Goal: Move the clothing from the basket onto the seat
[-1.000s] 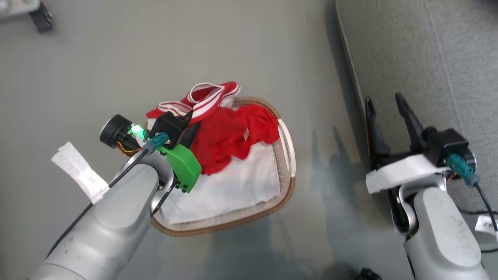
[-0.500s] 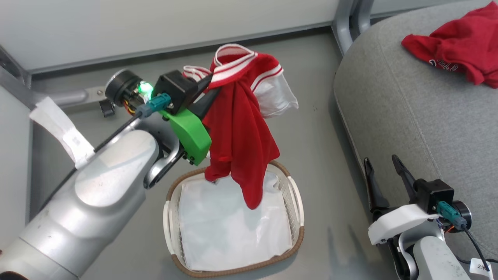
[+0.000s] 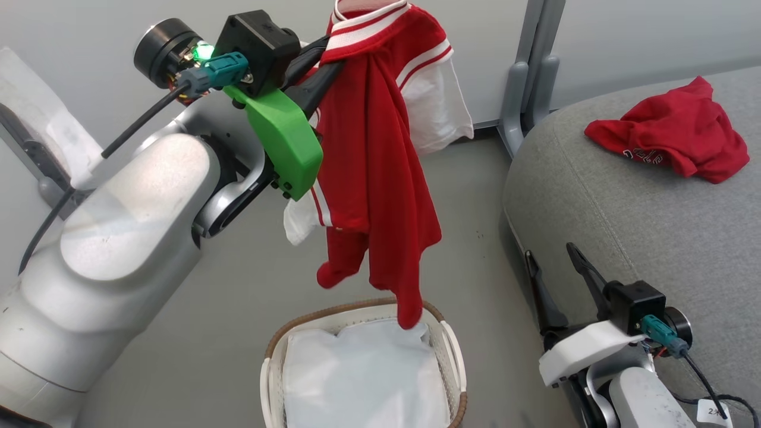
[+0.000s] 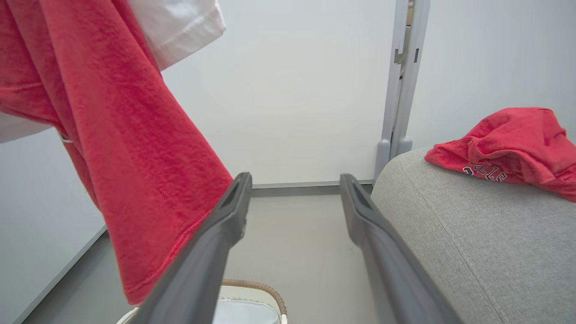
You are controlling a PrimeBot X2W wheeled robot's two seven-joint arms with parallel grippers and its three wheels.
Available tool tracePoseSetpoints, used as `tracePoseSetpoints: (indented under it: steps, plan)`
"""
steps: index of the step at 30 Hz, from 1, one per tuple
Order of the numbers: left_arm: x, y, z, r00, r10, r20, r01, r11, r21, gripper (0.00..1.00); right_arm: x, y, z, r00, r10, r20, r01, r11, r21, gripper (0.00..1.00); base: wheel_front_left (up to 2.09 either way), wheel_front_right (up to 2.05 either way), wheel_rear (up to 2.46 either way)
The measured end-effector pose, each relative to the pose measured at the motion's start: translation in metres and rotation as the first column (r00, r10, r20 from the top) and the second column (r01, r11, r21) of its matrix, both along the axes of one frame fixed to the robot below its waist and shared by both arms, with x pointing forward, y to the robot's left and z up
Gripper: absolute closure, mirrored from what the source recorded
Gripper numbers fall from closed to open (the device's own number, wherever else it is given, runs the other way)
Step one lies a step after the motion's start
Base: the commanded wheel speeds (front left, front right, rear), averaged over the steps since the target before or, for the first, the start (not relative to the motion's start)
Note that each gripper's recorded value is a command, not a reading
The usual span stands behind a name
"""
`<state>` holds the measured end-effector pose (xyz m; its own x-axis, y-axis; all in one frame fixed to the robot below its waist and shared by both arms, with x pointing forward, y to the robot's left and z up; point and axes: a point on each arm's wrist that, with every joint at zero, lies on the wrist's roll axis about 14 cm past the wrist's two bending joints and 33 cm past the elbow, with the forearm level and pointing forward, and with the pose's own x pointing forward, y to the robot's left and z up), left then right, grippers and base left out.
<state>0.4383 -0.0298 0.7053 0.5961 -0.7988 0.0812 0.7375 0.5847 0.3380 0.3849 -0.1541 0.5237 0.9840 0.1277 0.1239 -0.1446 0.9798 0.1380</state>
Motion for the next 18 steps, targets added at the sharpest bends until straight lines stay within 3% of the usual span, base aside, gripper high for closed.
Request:
tracePoseSetpoints:
  steps: [9,18]
  plan:
    - [-0.008,-0.003,0.004,1.0,-0.001,0.013,0.001,1.0,0.005,1.0,0.004,0.054,0.04,0.98,0.166,0.111,-0.165,0.986,-0.016,0.0,0.0,0.0,0.0]
    - [-0.016,-0.009,0.005,1.0,-0.022,0.014,0.022,1.0,0.0,1.0,0.02,0.114,0.084,0.913,0.355,0.203,-0.334,0.933,-0.13,0.0,0.0,0.0,0.0]
